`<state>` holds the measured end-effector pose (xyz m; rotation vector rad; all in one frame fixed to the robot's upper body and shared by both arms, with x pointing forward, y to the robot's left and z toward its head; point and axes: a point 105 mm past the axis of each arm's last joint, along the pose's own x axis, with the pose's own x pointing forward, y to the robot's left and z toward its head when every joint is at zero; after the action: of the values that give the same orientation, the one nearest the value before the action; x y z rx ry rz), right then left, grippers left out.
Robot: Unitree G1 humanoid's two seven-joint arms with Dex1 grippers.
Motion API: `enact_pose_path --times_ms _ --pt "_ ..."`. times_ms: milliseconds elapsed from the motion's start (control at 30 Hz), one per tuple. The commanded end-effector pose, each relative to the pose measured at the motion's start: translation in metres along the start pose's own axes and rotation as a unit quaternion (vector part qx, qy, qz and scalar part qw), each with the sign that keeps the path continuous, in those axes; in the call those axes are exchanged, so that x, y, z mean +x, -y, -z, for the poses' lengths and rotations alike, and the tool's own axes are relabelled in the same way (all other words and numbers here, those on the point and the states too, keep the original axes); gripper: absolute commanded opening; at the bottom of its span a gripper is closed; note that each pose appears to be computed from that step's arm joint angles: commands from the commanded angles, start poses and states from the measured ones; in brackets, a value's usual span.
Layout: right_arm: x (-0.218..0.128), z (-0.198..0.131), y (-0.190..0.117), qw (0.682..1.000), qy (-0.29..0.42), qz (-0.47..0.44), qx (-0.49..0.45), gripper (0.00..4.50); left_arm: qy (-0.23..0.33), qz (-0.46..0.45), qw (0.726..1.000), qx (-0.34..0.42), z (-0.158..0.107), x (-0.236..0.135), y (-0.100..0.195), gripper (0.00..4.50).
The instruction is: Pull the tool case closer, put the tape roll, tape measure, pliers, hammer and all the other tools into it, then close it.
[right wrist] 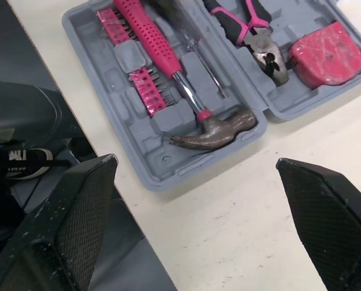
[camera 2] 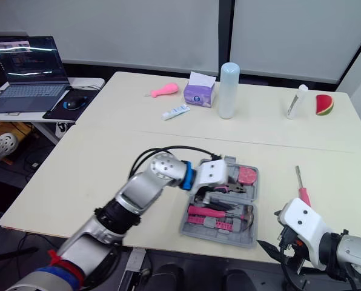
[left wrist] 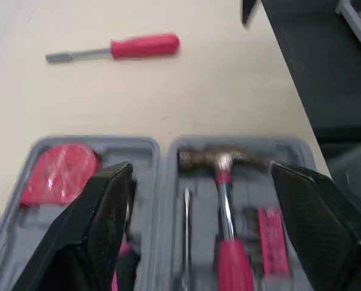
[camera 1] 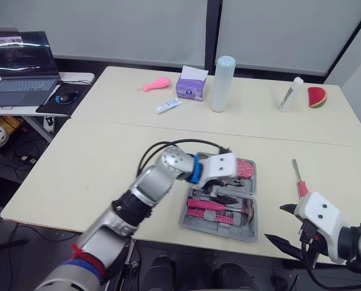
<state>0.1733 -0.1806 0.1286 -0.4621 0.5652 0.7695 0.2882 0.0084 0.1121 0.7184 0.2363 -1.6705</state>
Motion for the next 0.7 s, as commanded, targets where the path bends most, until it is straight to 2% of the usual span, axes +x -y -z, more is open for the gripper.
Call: enact_pose_path --times_ms 33,300,533,700 --pt "-0.002 -0.007 -0.001 1.0 0.011 0.008 -0.016 4.5 0.004 0.038 0.999 0.028 0.003 -0.001 0.01 2.49" --pt "-0.001 -0.008 -0.002 1.0 0.013 0.005 -0.015 4.5 -0.02 0.023 0.999 0.023 0.024 0.011 0.013 0.01" --pt "-0.001 -0.008 -0.001 1.0 0.012 0.005 -0.015 4.5 -0.039 0.009 0.999 0.019 0.036 0.028 0.012 0.01" --pt "-0.002 -0.008 -0.001 1.0 0.011 0.005 -0.015 4.5 -0.078 0.011 0.996 0.036 0.053 0.035 0.016 0.01"
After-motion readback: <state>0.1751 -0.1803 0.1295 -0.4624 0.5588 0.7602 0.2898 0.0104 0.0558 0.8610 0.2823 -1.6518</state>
